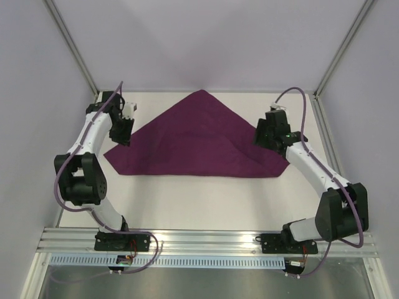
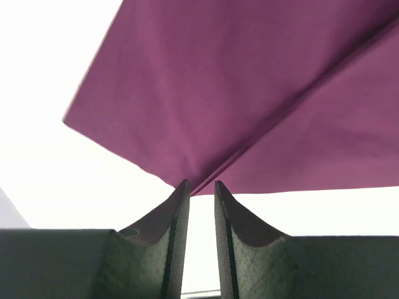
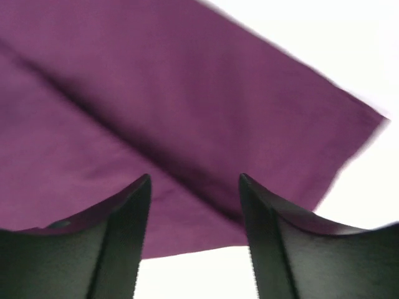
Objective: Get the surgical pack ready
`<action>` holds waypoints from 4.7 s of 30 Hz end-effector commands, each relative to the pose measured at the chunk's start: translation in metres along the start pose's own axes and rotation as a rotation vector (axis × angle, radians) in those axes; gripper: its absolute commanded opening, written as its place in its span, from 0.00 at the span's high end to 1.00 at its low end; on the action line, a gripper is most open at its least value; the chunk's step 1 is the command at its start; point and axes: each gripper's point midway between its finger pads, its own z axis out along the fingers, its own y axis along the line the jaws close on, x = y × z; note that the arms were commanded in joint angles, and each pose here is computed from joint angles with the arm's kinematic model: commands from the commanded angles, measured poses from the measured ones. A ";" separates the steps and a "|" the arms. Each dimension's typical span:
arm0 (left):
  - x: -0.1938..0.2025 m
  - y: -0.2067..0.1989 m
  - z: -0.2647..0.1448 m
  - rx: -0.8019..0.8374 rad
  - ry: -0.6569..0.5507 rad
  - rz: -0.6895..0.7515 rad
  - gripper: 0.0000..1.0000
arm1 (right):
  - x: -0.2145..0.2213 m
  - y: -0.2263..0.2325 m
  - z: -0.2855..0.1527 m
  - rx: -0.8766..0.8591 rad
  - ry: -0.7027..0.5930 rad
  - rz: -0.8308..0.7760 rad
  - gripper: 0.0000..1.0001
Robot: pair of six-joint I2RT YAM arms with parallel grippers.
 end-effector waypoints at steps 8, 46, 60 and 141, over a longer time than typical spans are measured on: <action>0.002 -0.096 0.012 0.086 0.079 0.336 0.69 | 0.051 0.102 0.019 -0.199 0.160 -0.194 0.85; -0.018 -0.148 0.091 0.265 0.218 0.272 0.69 | 0.077 0.156 0.080 -0.222 0.250 -0.201 0.99; -0.015 -0.171 0.115 0.289 0.273 0.302 0.69 | 0.103 0.171 0.088 -0.230 0.329 -0.225 0.99; 0.011 0.066 0.101 0.059 0.120 -0.566 0.60 | 0.047 0.023 -0.010 -0.129 0.108 0.012 0.93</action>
